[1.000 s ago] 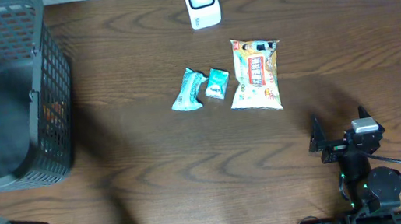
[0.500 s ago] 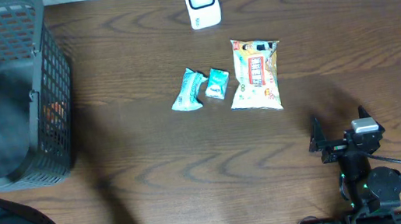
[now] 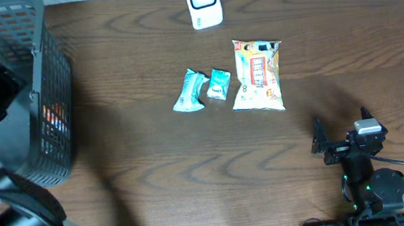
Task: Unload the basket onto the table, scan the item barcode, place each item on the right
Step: 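Reach the left gripper into the basket and grasp the orange tissue pack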
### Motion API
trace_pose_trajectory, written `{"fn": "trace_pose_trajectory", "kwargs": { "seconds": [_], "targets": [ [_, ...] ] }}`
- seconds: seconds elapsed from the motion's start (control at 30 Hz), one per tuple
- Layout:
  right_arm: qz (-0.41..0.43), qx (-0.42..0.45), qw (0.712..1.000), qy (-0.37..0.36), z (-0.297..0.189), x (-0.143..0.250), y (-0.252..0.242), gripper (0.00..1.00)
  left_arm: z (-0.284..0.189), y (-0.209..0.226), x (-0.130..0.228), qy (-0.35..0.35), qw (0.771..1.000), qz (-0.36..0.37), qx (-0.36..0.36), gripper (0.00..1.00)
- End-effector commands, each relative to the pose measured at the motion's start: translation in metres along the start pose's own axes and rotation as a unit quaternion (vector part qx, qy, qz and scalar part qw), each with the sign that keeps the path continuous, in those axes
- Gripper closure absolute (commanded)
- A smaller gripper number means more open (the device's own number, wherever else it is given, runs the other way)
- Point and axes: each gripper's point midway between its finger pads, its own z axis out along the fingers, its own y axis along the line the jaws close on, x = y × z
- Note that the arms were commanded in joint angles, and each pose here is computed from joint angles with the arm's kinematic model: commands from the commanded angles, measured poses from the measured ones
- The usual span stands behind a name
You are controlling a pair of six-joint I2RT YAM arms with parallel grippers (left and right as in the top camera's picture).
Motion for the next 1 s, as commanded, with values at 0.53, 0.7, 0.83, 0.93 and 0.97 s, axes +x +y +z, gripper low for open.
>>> {"fn": "trace_pose_trajectory", "kwargs": {
  "seconds": [0.53,0.7,0.83,0.93,0.97],
  "targets": [
    [0.003,-0.007,1.0,0.001,0.0,0.001,0.003,0.01,0.081,0.02,0.059,0.16,0.972,0.174,0.001,0.19],
    [0.003,-0.007,1.0,0.001,0.0,0.001,0.003,0.01,0.082,0.024,0.065,0.171,0.965,0.197,0.004,0.19],
    [0.003,-0.007,1.0,0.001,0.0,0.001,0.003,0.01,0.088,0.03,0.072,0.182,0.964,0.193,0.0,0.2],
    [0.003,-0.007,1.0,0.001,0.0,0.001,0.003,0.01,0.095,0.035,0.077,0.193,0.962,0.192,-0.004,0.26],
    [0.003,-0.007,1.0,0.001,0.0,0.001,0.003,0.01,0.099,0.039,0.079,0.199,0.961,0.192,-0.013,0.34]
  ]
}}
